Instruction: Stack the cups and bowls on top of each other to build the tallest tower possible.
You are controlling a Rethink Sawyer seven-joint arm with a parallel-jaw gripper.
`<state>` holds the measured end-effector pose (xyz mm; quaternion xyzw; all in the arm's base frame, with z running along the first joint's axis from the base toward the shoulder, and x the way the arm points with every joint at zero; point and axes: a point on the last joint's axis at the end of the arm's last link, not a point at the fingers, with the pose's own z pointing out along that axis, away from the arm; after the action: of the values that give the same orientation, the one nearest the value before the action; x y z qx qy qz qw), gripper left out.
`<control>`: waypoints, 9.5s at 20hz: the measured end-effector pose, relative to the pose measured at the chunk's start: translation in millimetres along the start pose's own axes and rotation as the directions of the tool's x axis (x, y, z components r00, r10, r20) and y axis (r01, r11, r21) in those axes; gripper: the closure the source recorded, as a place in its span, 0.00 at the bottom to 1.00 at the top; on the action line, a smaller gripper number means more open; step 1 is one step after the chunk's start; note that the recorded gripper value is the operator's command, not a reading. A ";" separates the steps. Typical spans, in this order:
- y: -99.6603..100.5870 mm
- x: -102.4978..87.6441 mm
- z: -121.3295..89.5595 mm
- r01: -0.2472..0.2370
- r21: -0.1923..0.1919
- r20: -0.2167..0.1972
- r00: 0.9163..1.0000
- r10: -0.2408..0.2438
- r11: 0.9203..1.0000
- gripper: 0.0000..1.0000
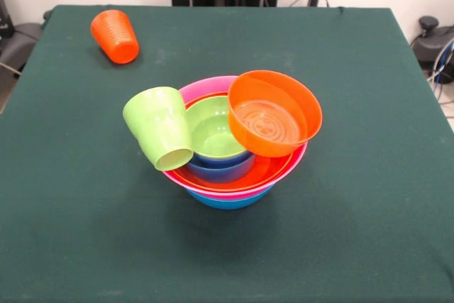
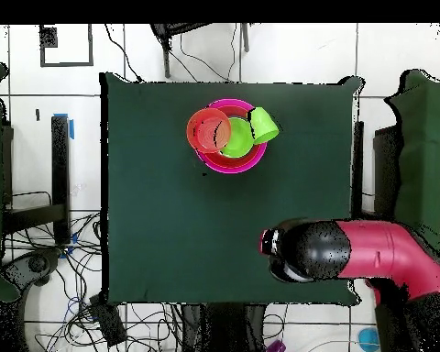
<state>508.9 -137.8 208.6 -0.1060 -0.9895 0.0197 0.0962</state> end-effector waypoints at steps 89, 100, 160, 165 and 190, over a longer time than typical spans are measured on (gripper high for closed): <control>-3.3 -12.3 149.5 0.192 -0.099 0.108 0.977 -0.181 0.976 0.00; -24.2 -9.6 153.3 0.185 -0.075 0.112 0.978 -0.176 0.980 0.00; -53.0 -14.8 213.4 0.194 -0.085 0.089 0.978 -0.186 0.977 0.00; -53.5 -15.0 213.4 0.193 -0.085 0.090 0.979 -0.186 0.978 0.00; -72.7 -31.8 216.2 0.198 -0.075 0.116 0.975 -0.189 0.977 0.00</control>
<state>482.4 -219.6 -5.0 -0.0120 -0.9988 -0.0270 0.0390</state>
